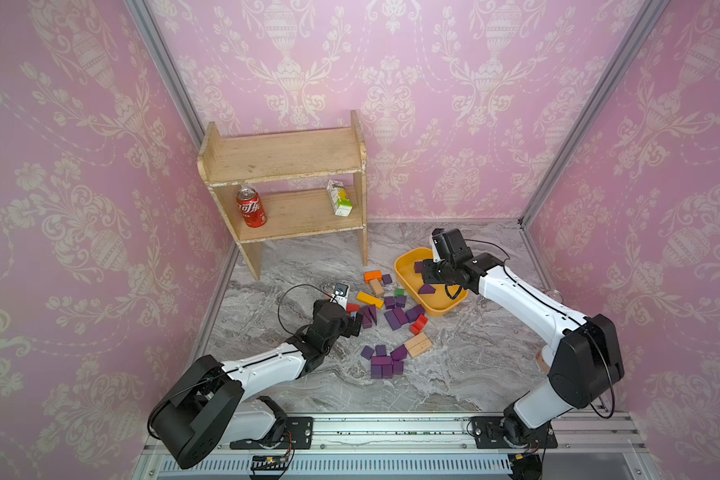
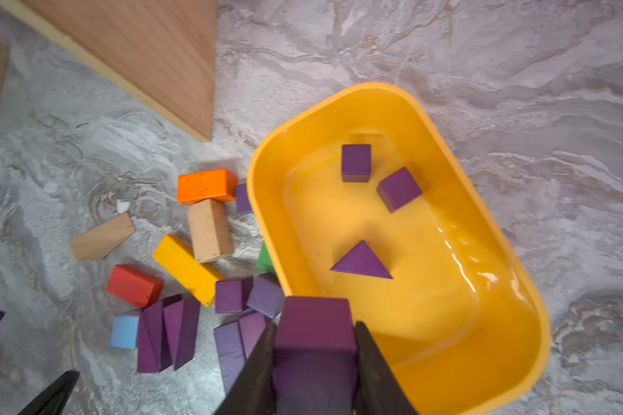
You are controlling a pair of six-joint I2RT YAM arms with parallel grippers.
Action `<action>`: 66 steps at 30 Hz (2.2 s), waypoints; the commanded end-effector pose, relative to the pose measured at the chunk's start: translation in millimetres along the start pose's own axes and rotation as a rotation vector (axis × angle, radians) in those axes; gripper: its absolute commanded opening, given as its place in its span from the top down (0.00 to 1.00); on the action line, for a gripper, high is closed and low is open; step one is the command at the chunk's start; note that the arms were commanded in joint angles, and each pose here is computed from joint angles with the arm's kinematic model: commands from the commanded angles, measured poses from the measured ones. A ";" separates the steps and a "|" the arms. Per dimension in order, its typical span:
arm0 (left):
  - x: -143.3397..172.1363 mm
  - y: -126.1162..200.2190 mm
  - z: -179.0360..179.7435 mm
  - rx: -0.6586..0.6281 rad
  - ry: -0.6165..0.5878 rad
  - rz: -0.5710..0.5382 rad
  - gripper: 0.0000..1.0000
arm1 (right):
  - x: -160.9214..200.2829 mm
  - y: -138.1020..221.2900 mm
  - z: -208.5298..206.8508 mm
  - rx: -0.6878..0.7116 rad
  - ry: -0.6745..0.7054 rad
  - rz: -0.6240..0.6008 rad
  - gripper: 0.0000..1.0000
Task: Pick purple bricks into the storage bin
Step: Place the building block in the storage box, then pick up the building block from the center of the board.
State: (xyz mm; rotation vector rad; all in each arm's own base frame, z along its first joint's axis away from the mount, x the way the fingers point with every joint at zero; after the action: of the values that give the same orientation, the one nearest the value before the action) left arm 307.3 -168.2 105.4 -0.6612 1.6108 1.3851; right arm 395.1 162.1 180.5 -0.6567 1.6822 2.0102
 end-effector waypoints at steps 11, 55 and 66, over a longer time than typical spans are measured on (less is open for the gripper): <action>6.8 -2.8 4.2 -0.017 0.016 0.018 0.01 | -2.6 -34.4 -39.9 0.139 0.032 0.062 0.42; -30.5 -11.9 -2.0 -0.040 0.071 0.020 0.01 | 92.4 62.1 -2.7 -0.080 0.280 -0.162 0.00; -55.2 -13.9 -16.9 -0.030 0.053 0.100 0.01 | 100.6 50.1 -5.4 -0.119 0.262 -0.167 0.00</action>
State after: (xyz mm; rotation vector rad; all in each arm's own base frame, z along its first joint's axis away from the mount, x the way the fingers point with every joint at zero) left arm 341.5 -195.4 148.8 -0.6771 1.6709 1.4144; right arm 285.6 150.4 160.2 -1.0817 1.6203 1.9847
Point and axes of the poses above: each gripper's point midway between its finger pads, its own y axis back along the fingers, its own z axis along the line the jaws close on, x = y × z, the point moved 1 cm from there along y, back along the fingers
